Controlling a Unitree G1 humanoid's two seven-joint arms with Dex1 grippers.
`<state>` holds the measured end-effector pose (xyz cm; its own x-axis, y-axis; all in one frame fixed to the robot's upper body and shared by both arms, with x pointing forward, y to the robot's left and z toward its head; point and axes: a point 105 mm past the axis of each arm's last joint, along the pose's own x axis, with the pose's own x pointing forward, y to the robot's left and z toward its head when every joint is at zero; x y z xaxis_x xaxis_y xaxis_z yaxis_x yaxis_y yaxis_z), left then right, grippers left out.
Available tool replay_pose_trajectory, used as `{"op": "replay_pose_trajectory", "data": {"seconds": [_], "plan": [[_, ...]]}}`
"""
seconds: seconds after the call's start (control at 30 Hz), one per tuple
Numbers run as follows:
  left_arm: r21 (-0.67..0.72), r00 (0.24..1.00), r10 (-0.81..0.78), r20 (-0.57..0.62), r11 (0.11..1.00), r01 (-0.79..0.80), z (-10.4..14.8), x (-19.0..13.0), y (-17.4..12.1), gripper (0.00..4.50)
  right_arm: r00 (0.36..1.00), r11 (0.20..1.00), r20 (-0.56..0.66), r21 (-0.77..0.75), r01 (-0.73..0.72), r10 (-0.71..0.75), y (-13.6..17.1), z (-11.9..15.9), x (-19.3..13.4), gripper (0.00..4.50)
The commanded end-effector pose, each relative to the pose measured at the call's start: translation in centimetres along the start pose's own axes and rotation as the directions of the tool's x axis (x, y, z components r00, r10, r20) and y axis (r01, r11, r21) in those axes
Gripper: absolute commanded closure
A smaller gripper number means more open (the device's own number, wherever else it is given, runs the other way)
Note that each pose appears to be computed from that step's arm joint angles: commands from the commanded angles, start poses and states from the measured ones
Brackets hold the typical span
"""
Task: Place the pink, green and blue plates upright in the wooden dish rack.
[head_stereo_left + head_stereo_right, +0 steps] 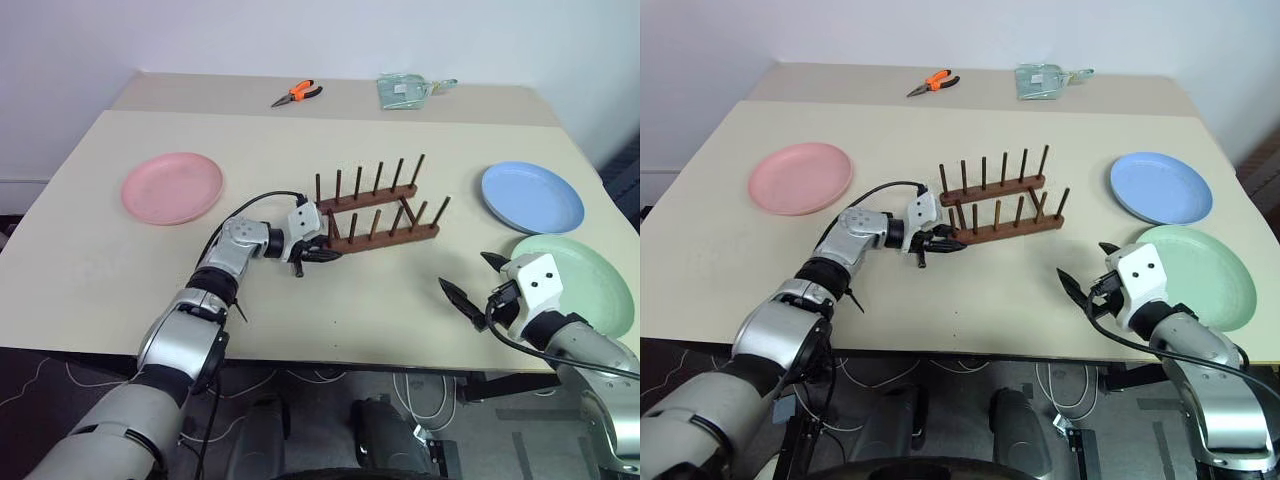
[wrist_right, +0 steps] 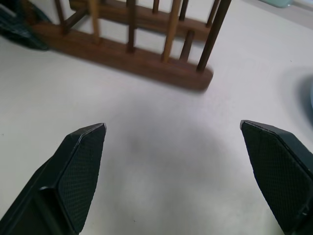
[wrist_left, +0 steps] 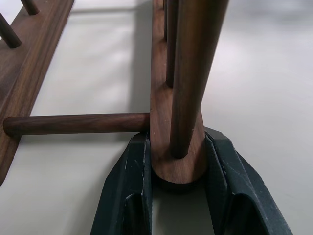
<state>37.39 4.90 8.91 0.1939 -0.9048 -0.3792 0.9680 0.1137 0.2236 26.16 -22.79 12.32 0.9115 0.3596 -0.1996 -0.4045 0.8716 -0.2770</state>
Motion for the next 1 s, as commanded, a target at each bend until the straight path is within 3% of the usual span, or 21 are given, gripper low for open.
{"op": "replay_pose_trajectory", "data": {"seconds": [0.03,0.1,0.23,0.33,0.4,0.43,0.53,0.63,0.73,1.0], "plan": [[0.044,0.994,-0.11,-0.026,0.993,0.111,-0.2,-0.7,-1.9,3.73,1.0,0.999,-0.006,-0.031,0.021,-0.021,-1.3,0.2,-0.8,0.0],[0.05,0.991,-0.128,-0.045,0.99,0.13,-0.6,-1.4,-2.5,3.73,0.999,0.999,-0.022,-0.04,0.031,-0.032,-1.8,-0.1,-1.2,0.0],[0.028,0.996,-0.078,-0.051,0.996,0.079,-0.9,-2.1,-2.4,1.77,0.999,0.999,-0.041,-0.041,0.025,-0.027,-2.0,-0.5,-1.6,0.0],[-0.001,0.993,0.01,-0.12,1.0,-0.01,-2.3,-3.5,-1.5,0.26,0.997,0.999,-0.072,-0.045,-0.019,0.016,-1.2,-1.2,-1.6,0.0],[-0.032,0.98,0.039,-0.193,0.998,-0.046,-3.6,-5.5,-1.5,0.26,0.995,0.997,-0.076,-0.036,-0.068,0.065,-0.2,-1.3,-1.4,0.0],[-0.047,0.977,0.036,-0.21,0.998,-0.046,-3.9,-6.3,-1.7,0.22,0.993,0.996,-0.076,-0.031,-0.088,0.086,0.3,-1.3,-1.3,0.25],[-0.121,0.988,-0.018,-0.152,0.993,-0.001,-3.0,-7.5,-3.4,1.14,0.982,0.985,-0.076,-0.006,-0.172,0.171,2.3,-1.2,-1.0,1.29],[-0.146,0.989,-0.123,-0.088,0.983,0.109,-1.4,-6.7,-6.0,2.61,0.97,0.974,-0.09,-0.007,-0.226,0.225,3.7,-1.4,-0.6,2.91],[-0.141,0.989,-0.114,-0.095,0.985,0.1,-1.2,-4.7,-6.7,4.15,0.967,0.972,-0.104,-0.005,-0.235,0.233,4.3,-1.7,0.4,4.45],[-0.048,0.977,0.158,-0.14,0.985,-0.167,-2.5,-1.8,-3.0,4.18,0.979,0.986,-0.173,-0.105,-0.128,0.108,3.3,-3.6,5.2,4.49]]}}
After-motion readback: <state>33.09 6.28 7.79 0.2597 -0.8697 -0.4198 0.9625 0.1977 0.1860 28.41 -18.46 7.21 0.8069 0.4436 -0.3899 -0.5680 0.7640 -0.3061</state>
